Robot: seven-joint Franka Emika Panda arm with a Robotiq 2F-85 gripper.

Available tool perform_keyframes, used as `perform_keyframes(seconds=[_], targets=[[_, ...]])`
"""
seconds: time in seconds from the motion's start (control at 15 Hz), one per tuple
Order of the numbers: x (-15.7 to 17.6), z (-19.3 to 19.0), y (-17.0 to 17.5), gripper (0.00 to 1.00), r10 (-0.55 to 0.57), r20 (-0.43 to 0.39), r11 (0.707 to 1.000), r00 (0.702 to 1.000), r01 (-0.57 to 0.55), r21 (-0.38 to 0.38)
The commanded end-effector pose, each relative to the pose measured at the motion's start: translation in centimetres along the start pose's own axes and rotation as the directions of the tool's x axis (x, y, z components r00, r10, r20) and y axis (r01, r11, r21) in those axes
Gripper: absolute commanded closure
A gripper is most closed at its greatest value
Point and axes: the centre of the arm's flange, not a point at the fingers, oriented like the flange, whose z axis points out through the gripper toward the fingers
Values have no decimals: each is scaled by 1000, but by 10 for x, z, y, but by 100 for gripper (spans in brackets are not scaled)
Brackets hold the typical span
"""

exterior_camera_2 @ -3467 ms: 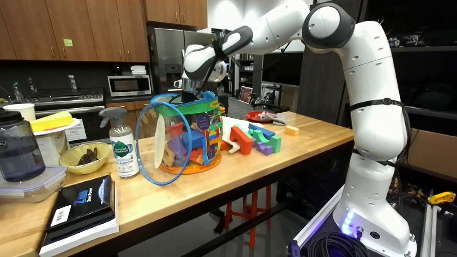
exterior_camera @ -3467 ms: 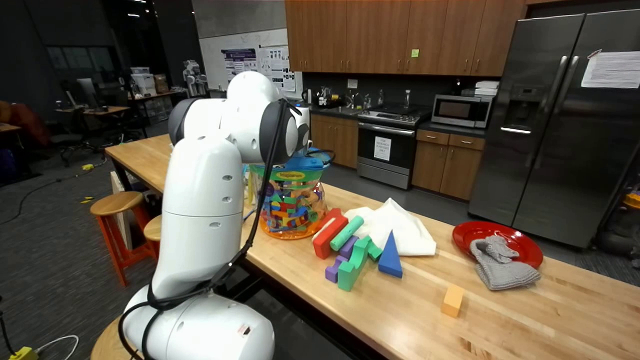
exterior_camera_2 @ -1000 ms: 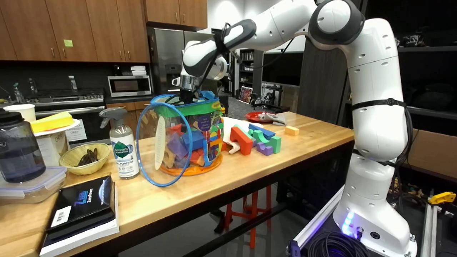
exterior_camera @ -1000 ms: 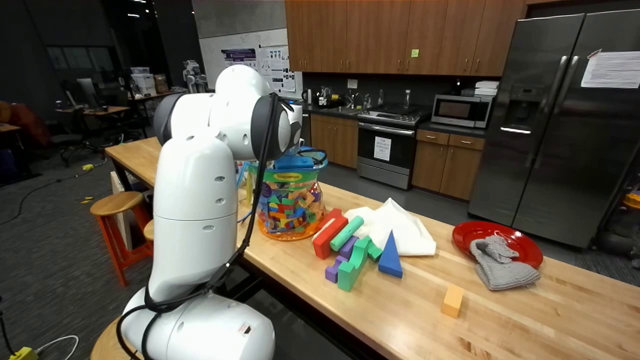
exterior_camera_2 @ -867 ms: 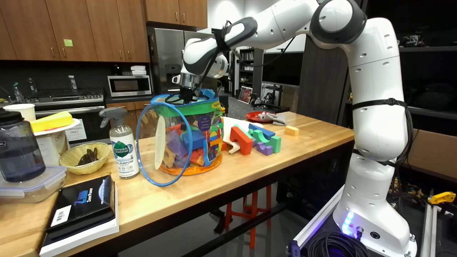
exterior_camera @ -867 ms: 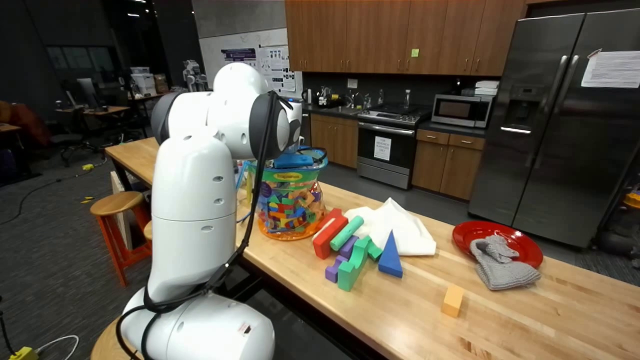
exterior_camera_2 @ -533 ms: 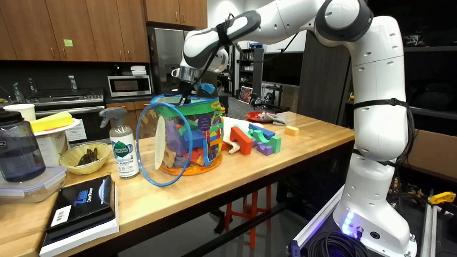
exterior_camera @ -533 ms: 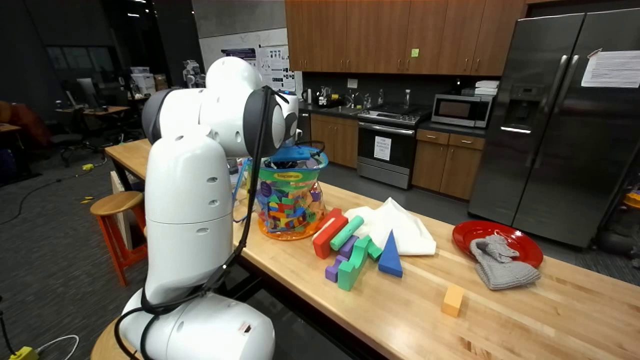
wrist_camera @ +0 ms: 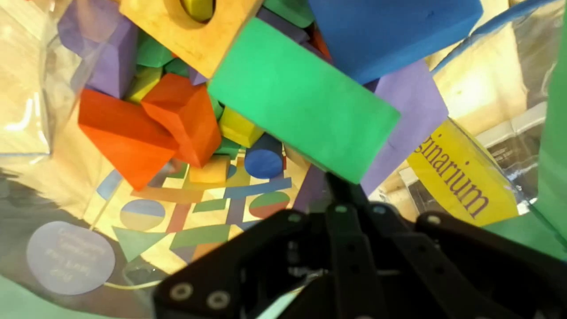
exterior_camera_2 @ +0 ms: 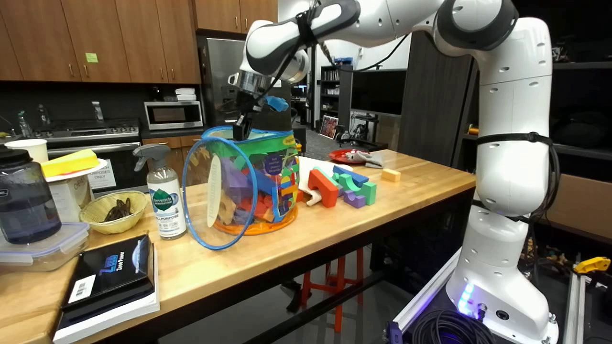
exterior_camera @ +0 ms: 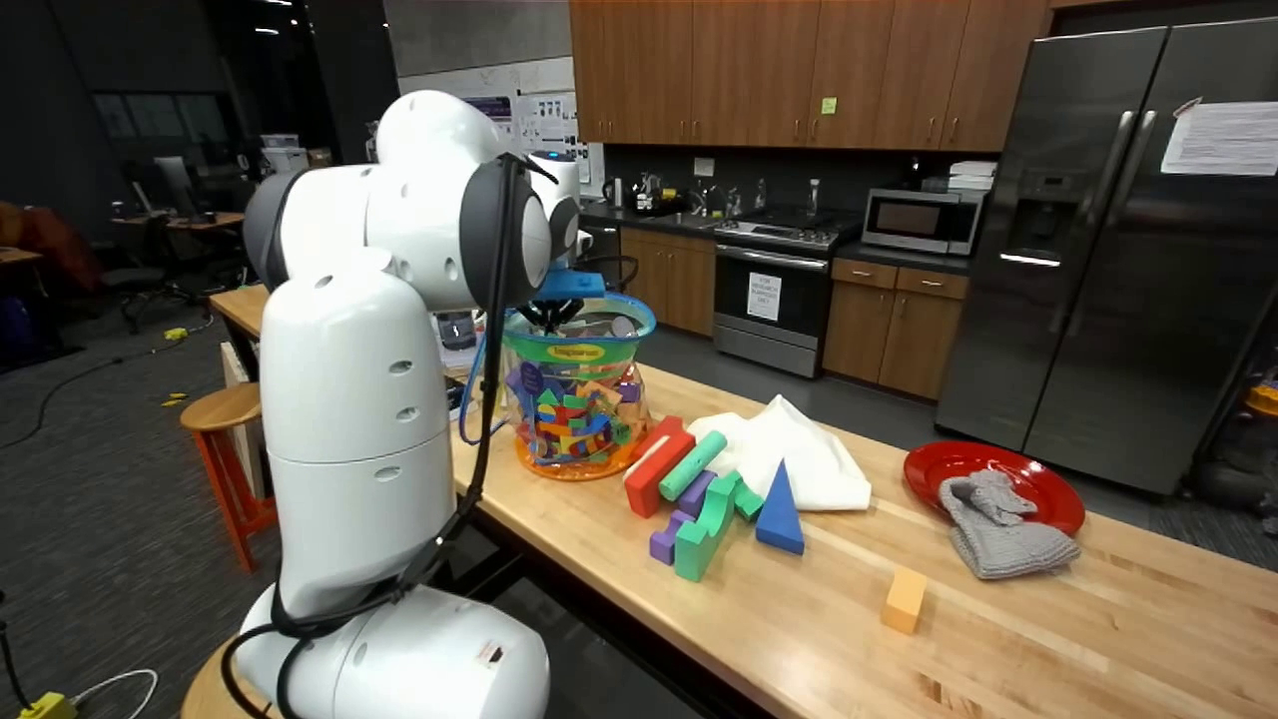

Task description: Remove a triangular green block from the clear bag and put it on the table

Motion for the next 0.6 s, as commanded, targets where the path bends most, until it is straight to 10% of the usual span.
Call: perform_keyframes(seconds=[0.0, 0.53], targets=[[-8, -26, -9, 100, 29, -39, 999, 999, -31, -36], [-7, -69, -9, 100, 82, -132, 991, 988, -95, -93]])
